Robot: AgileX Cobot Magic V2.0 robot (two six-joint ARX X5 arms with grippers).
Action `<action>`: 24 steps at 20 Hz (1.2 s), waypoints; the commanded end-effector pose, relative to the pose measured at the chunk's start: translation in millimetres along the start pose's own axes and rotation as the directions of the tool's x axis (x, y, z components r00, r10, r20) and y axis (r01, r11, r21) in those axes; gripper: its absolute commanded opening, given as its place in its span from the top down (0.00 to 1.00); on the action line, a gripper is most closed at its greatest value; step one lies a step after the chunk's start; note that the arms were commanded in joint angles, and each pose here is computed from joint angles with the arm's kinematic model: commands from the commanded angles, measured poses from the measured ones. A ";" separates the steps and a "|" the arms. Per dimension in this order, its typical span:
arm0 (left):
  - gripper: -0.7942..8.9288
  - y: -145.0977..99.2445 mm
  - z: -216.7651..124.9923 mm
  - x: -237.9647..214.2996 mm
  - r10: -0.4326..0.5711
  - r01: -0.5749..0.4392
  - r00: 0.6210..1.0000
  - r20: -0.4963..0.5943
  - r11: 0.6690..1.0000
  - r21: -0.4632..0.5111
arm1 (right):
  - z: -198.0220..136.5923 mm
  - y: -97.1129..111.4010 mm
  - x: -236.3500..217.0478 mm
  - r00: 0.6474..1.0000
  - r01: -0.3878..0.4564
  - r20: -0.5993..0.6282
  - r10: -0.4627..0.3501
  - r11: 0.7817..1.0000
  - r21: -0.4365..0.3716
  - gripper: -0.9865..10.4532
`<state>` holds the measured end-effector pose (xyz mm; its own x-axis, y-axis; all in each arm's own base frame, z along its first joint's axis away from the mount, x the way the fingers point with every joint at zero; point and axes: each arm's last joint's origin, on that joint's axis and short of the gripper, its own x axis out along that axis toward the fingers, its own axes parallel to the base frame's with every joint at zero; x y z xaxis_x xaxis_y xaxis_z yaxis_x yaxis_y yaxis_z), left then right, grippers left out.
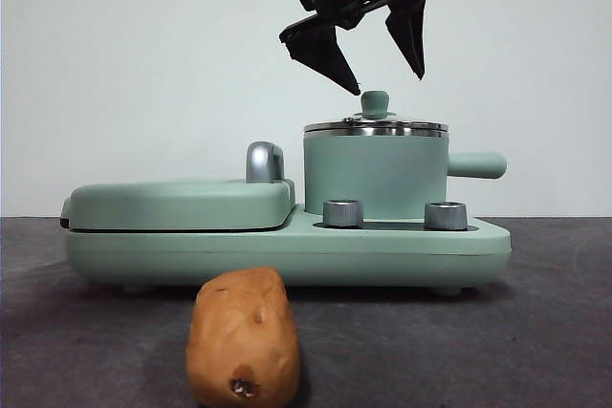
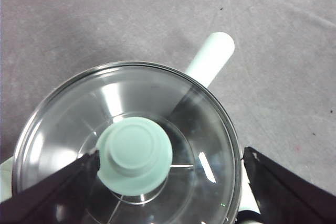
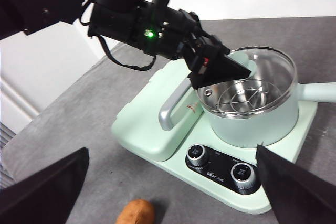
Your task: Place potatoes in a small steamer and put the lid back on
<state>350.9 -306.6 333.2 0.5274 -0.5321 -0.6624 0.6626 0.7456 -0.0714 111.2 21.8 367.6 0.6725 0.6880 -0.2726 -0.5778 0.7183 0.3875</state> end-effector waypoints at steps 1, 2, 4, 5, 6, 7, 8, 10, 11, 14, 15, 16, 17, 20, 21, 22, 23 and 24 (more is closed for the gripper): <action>0.47 1.7 5.0 6.8 0.003 -0.003 1.000 0.028 1.000 -0.024 | 4.4 2.3 -1.4 1.000 0.003 0.014 -0.003 1.000 -0.023 0.47; 0.47 2.6 5.4 7.1 0.005 -0.004 0.999 0.033 1.000 -0.026 | 4.4 2.3 -1.4 1.000 0.003 0.014 -0.003 1.000 -0.023 0.47; 0.47 7.9 5.1 8.4 0.013 -0.012 0.999 0.032 0.999 -0.051 | 4.4 2.3 -1.4 1.000 0.002 0.014 -0.002 1.000 -0.023 0.47; 0.47 10.5 4.1 10.9 0.017 -0.015 1.000 0.026 0.998 -0.069 | 4.4 2.3 -1.4 1.000 0.002 0.014 -0.002 1.000 -0.023 0.47; 0.47 13.8 3.0 13.0 0.022 -0.021 1.000 0.019 0.996 -0.086 | 4.4 2.3 -1.4 1.000 0.002 0.014 -0.002 1.000 -0.023 0.47; 0.47 15.9 1.9 15.8 0.025 -0.024 1.000 0.013 0.995 -0.093 | 4.4 2.3 -1.4 1.000 0.002 0.014 -0.002 1.000 -0.023 0.47; 0.47 16.1 0.8 18.3 0.024 -0.024 1.000 0.007 0.995 -0.093 | 4.4 2.3 -1.4 1.000 0.002 0.014 -0.002 1.000 -0.023 0.47; 0.47 16.5 -0.3 20.7 0.025 -0.024 1.000 0.002 0.995 -0.092 | 4.4 2.3 -1.4 1.000 0.003 0.014 -0.003 1.000 -0.023 0.47; 0.47 16.6 -1.2 23.6 0.025 -0.025 1.000 -0.001 0.995 -0.092 | 4.4 2.3 -1.4 1.000 0.003 0.014 -0.003 1.000 -0.023 0.47; 0.48 17.1 -4.7 31.2 0.025 -0.026 1.000 -0.017 0.995 -0.093 | 4.4 2.3 -1.4 1.000 0.002 0.014 -0.002 1.000 -0.023 0.47; 0.51 17.2 -5.3 32.6 0.025 -0.027 0.999 -0.020 0.995 -0.093 | 4.4 2.3 -1.4 1.000 0.003 0.014 -0.003 1.000 -0.023 0.47; 0.57 17.2 -5.4 32.8 0.026 -0.027 0.999 -0.021 0.995 -0.092 | 4.4 2.3 -1.4 1.000 0.003 0.014 -0.003 1.000 -0.023 0.47; 0.62 16.5 -5.2 32.8 0.025 -0.027 1.000 -0.018 0.996 -0.084 | 4.4 2.3 -1.4 1.000 0.003 0.014 -0.003 1.000 -0.023 0.47; 0.64 14.7 -5.1 32.8 0.062 -0.063 0.998 -0.016 0.996 -0.059 | 4.4 2.3 -1.4 1.000 0.003 0.014 -0.003 1.000 -0.023 0.47; 0.64 14.3 -5.1 32.9 0.067 -0.068 0.998 -0.016 0.996 -0.056 | 4.4 2.3 -1.4 1.000 0.003 0.014 -0.003 1.000 -0.023 0.47; 0.64 13.3 -5.1 32.9 0.066 -0.067 0.998 -0.016 0.996 -0.050 | 4.4 2.3 -1.4 1.000 0.003 0.014 -0.003 1.000 -0.023 0.47; 0.64 12.1 -5.0 33.0 0.068 -0.069 0.998 -0.015 0.997 -0.043 | 4.4 2.3 -1.4 1.000 0.003 0.014 -0.003 1.000 -0.023 0.47; 0.65 9.8 -5.1 33.2 0.080 -0.081 0.997 -0.014 0.996 -0.023 | 4.4 2.3 -1.4 1.000 0.003 0.014 -0.003 1.000 -0.022 0.47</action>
<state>370.8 -305.2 310.8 0.5731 -0.4565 -0.6806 0.5825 0.8110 -0.0534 111.3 21.7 367.5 0.6769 0.6830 -0.2743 -0.5732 0.7230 0.3857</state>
